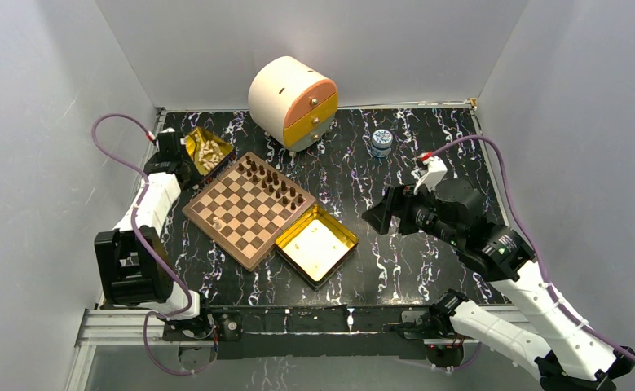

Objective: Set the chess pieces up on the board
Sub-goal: Place the chess piece on the chessboard.

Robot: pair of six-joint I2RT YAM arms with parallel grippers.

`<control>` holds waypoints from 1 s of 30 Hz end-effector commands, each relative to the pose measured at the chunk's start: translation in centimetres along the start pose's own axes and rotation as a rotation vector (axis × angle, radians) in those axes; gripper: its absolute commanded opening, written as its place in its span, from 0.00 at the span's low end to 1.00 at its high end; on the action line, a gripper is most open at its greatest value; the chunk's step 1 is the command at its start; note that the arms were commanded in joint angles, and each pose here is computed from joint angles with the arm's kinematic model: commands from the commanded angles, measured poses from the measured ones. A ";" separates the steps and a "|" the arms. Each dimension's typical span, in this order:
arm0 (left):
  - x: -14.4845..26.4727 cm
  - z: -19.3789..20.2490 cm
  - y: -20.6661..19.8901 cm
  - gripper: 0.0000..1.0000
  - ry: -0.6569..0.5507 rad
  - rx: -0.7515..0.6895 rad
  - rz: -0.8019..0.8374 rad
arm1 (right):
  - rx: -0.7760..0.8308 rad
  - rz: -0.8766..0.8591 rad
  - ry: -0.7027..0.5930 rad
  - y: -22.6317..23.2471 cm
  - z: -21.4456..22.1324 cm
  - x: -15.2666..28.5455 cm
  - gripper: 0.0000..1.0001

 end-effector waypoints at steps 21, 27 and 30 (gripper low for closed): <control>-3.3 4.6 0.3 0.14 0.019 -0.054 -0.051 | 0.001 -0.045 -0.070 1.0 -1.6 1.5 0.94; -3.6 4.8 0.3 0.14 0.012 -0.060 -0.036 | -0.009 -0.021 -0.056 0.8 -1.5 1.3 0.94; -4.0 5.2 0.2 0.15 0.030 -0.069 -0.038 | -0.010 -0.024 -0.060 0.8 -1.6 1.4 0.94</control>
Point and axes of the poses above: each gripper's point midway between its finger pads, its own x axis back along the fingers, its own y axis along the line the jaws close on, z = x × y, the point moved 5 cm from there along x, back along the fingers, and after that the axes turned 7 degrees about x, right-handed, at the moved point
